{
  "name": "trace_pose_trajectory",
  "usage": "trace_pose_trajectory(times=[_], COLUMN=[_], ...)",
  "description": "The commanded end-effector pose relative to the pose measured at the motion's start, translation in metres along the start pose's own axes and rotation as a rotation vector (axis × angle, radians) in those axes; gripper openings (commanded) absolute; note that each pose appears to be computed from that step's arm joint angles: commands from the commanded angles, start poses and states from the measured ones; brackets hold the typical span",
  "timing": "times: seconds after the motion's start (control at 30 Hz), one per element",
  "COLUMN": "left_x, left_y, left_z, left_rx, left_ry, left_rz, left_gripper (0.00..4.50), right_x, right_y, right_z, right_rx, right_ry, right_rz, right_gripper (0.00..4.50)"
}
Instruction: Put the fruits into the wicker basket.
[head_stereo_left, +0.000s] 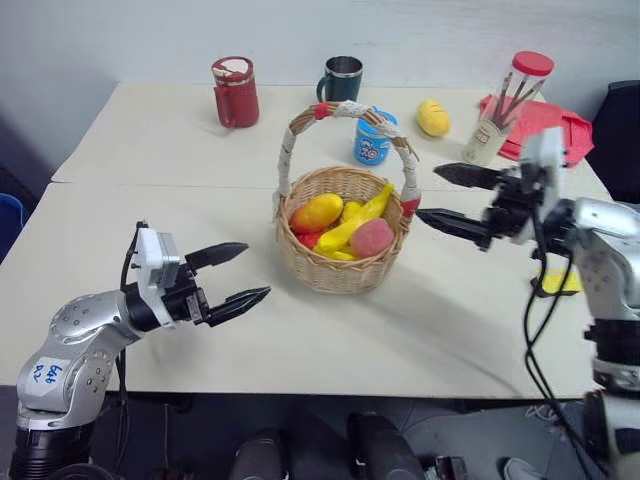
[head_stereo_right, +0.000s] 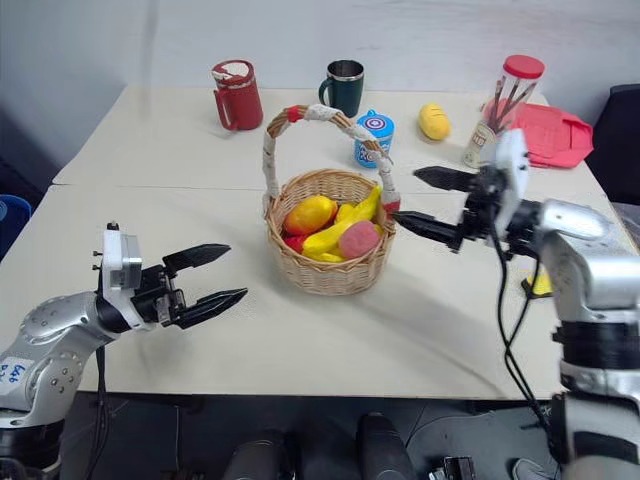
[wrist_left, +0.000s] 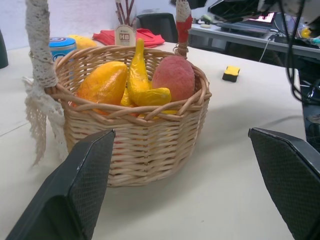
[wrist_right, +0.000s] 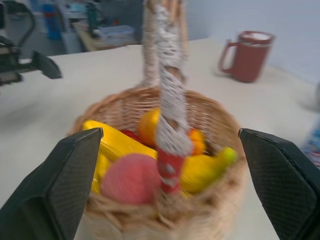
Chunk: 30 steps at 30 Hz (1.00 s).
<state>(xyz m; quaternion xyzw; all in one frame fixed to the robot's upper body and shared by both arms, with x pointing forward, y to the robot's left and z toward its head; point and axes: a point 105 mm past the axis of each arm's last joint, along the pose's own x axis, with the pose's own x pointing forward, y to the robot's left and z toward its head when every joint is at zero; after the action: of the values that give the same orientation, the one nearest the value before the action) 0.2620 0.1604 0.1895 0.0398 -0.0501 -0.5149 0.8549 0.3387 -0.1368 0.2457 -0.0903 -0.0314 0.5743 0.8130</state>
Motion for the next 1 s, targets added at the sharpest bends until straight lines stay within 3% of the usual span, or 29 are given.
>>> trace_pose_trajectory(times=[0.03,0.1,0.2,0.37,0.47,0.7,0.83,1.0], left_x=[0.003,0.004,0.004,0.004,0.007,0.014,0.021,0.027], left_y=[-0.002,-0.002,0.000,-0.001,-0.001,0.004,0.006,0.009], left_z=[0.008,0.008,0.010,0.008,0.007,0.004,0.002,0.003], left_rx=[0.024,0.026,0.032,0.029,0.029,0.022,0.021,0.027], left_ry=[-0.029,-0.031,-0.035,-0.032,-0.034,-0.040,-0.036,-0.035], left_rz=[-0.018,-0.020,-0.009,-0.011,-0.022,-0.048,-0.080,-0.115], left_gripper=[4.50,4.50,4.50,4.50,4.50,4.50,4.50,4.50], right_x=[0.009,0.016,0.016,-0.002,-0.018,-0.094,-0.145,-0.156], right_y=[-0.013,-0.018,-0.016,-0.012,-0.005,0.003,-0.013,-0.030], right_z=[-0.005,-0.005,-0.008,-0.009,0.005,0.021,0.006,-0.024], right_rx=[0.022,0.027,0.035,0.029,0.011,0.045,0.004,0.015], right_ry=[0.023,0.014,0.032,0.017,-0.044,-0.108,-0.051,0.009], right_rz=[0.027,0.042,0.081,0.057,0.000,-0.361,-0.670,-0.810], right_gripper=[4.32,3.90,2.90,1.27,0.28,0.20,0.20,0.20])
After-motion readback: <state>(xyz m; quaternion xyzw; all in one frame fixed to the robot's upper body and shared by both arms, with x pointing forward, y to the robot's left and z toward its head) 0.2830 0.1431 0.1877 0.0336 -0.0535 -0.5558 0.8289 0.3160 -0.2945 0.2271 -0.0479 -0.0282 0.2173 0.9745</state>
